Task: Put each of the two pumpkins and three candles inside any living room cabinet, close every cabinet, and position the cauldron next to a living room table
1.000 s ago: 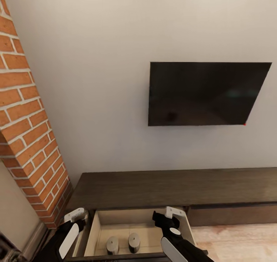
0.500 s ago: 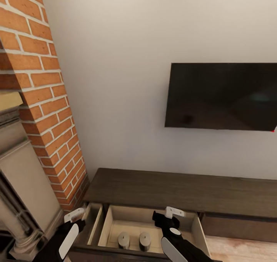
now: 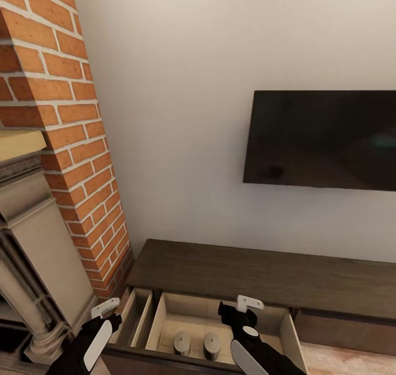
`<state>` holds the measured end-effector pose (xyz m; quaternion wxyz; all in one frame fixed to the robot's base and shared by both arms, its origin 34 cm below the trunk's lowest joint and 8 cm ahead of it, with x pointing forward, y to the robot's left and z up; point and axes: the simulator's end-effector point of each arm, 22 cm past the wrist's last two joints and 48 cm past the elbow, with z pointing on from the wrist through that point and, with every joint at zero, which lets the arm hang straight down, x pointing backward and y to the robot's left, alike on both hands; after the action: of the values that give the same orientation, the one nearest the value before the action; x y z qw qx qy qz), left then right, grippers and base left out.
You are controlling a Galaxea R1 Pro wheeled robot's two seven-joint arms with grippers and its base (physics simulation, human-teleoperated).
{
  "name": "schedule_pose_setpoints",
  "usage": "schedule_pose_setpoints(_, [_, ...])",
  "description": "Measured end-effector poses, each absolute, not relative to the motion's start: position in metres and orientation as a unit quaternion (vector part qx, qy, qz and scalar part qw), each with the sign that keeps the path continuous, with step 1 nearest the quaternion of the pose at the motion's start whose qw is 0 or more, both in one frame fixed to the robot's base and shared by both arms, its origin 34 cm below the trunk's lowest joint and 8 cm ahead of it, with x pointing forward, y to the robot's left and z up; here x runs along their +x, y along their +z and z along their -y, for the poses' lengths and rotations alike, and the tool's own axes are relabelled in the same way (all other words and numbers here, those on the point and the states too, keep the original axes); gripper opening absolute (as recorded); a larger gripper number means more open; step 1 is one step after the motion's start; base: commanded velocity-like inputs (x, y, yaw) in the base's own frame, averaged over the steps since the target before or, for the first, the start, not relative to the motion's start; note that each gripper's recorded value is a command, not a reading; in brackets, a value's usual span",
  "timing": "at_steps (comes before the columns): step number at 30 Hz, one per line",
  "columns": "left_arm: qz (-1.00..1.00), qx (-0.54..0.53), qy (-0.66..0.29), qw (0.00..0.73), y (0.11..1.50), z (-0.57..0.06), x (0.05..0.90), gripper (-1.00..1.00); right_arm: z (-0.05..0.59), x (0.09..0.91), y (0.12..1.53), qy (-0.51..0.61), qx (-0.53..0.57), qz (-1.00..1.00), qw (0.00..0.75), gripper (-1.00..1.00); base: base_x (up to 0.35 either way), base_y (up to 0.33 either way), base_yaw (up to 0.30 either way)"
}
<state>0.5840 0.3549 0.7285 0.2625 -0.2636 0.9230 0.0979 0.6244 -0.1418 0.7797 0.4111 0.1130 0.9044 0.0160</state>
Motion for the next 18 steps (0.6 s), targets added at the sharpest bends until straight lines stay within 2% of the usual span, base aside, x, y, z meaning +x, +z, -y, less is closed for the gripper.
schedule_pose_setpoints(8, [-0.925, -0.263, 0.100, 0.254, 0.7225, -0.3545, 0.5778, 1.00, 0.1447, 0.6247, 0.7793, 0.014, 0.113, -0.904, 0.412, 1.00, -0.020, 0.000, 0.027])
schedule_pose_setpoints(18, [-0.927, -0.262, 0.102, 0.250, 0.7198, -0.3550, 0.5750, 1.00, 0.1438, 0.6249, 0.7795, 0.014, 0.113, -0.904, 0.412, 1.00, -0.119, 0.000, 0.264])
